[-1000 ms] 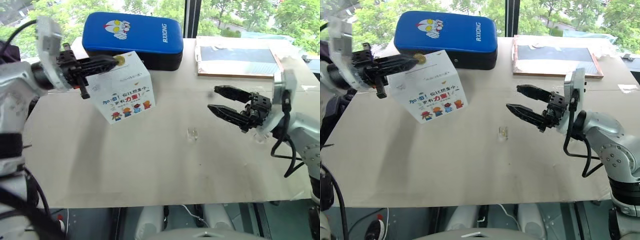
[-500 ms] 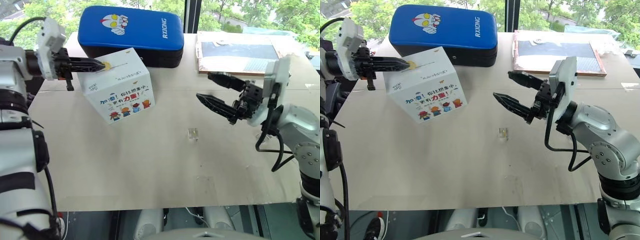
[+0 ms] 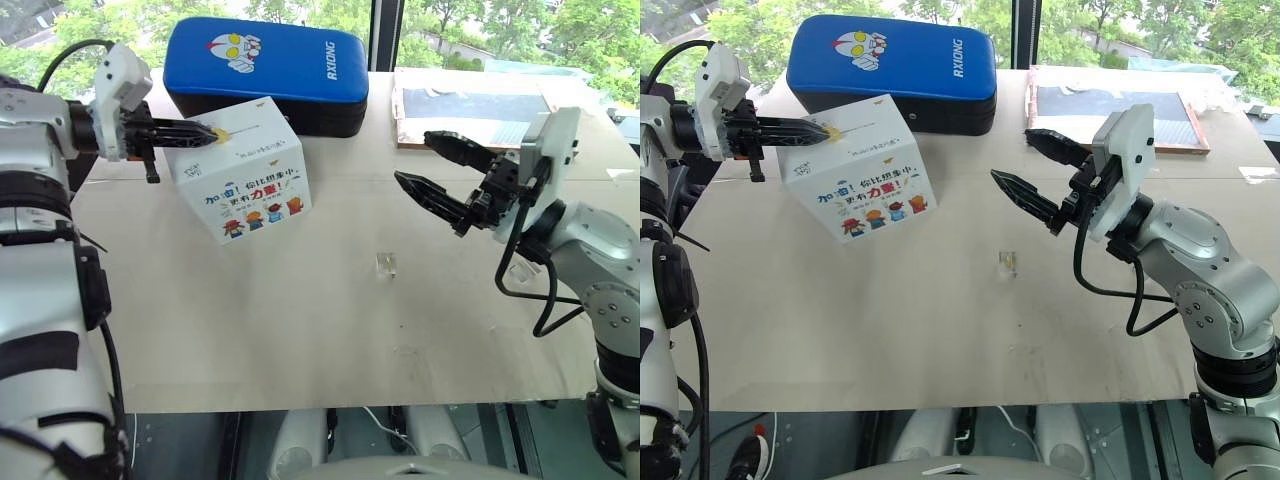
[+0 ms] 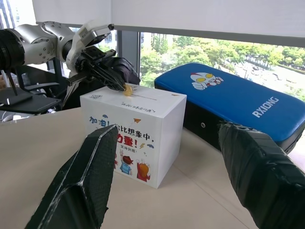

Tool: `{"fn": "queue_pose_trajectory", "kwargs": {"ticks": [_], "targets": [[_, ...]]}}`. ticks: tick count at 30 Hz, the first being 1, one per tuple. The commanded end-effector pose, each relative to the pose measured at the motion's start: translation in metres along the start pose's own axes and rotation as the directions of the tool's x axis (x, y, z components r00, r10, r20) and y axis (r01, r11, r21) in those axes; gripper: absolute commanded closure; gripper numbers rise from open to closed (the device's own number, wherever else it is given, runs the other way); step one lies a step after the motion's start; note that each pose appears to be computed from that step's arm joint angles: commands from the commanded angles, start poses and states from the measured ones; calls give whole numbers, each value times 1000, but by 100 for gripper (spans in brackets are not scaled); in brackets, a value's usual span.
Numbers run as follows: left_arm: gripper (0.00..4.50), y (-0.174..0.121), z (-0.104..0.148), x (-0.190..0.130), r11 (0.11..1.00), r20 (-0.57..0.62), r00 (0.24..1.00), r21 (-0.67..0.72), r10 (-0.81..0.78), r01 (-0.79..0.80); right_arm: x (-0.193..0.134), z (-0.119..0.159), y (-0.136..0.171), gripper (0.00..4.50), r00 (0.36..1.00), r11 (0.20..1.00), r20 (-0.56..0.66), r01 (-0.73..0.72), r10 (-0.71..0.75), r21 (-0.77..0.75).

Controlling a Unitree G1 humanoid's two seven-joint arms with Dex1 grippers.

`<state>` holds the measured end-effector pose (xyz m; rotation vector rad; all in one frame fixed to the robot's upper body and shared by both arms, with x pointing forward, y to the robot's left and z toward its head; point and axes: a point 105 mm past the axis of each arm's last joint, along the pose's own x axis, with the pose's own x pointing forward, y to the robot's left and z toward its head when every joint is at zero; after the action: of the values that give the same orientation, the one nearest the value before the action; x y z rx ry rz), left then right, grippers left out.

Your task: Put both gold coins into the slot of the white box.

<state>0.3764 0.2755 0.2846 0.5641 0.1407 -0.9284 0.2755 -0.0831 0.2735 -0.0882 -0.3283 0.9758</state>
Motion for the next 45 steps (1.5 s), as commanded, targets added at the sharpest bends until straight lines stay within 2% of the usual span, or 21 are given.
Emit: {"fn": "queue_pose_trajectory", "kwargs": {"ticks": [1, 16, 17, 18, 20, 21, 24, 27, 29, 32, 35, 37, 39, 45], "targets": [[450, 6, -6, -4, 998, -54, 997, 20, 55, -54, -2, 10, 4, 93, 999, 999, 33, -2, 3, -36], [450, 10, -15, 3, 995, -89, 991, 10, 99, -98, 1, 9, 6, 93, 999, 1000, 38, -8, 9, -29], [396, 10, -15, 3, 995, -89, 991, 6, 102, -102, 1, 9, 6, 86, 999, 1000, 38, -9, 10, -29], [380, 10, -15, 3, 994, -90, 990, 7, 106, -106, 1, 8, 6, 86, 999, 1000, 38, -9, 10, -28], [300, 16, -14, 4, 986, -85, 983, 38, 163, -160, 2, 8, 7, 86, 999, 1000, 37, -10, 11, -27], [241, 19, -15, 5, 981, -90, 977, 47, 194, -190, 2, 8, 7, 86, 999, 1000, 36, -10, 11, -26], [122, 20, -15, 4, 978, -86, 974, 40, 207, -205, 1, 7, 8, 86, 999, 1000, 30, -13, 14, -24], [122, 20, -5, 2, 981, -26, 981, 33, 194, -193, -1, 3, 9, 86, 1000, 1000, 12, -18, 18, -17], [122, 18, 15, 1, 987, 73, 986, 30, 153, -155, -3, -5, 12, 86, 999, 1000, -22, -23, 23, -6], [122, -3, 66, 6, 997, 311, 947, 21, -77, 74, -9, -30, 19, 86, 995, 999, -98, -18, 23, 51], [122, -34, 78, 11, 971, 355, 905, 45, -236, 235, -14, -49, 23, 86, 987, 997, -159, -16, 27, 70], [122, -79, 69, 23, 919, 306, 868, 78, -391, 387, -14, -73, 28, 86, 971, 997, -239, 1, 17, 74], [122, -112, 53, 34, 896, 249, 861, 81, -443, 437, -14, -95, 30, 86, 951, 998, -308, 29, -10, 58], [122, -161, 8, 53, 931, 153, 921, -19, -357, 364, -10, -134, 38, 86, 902, 997, -431, 66, -41, 44]]}}
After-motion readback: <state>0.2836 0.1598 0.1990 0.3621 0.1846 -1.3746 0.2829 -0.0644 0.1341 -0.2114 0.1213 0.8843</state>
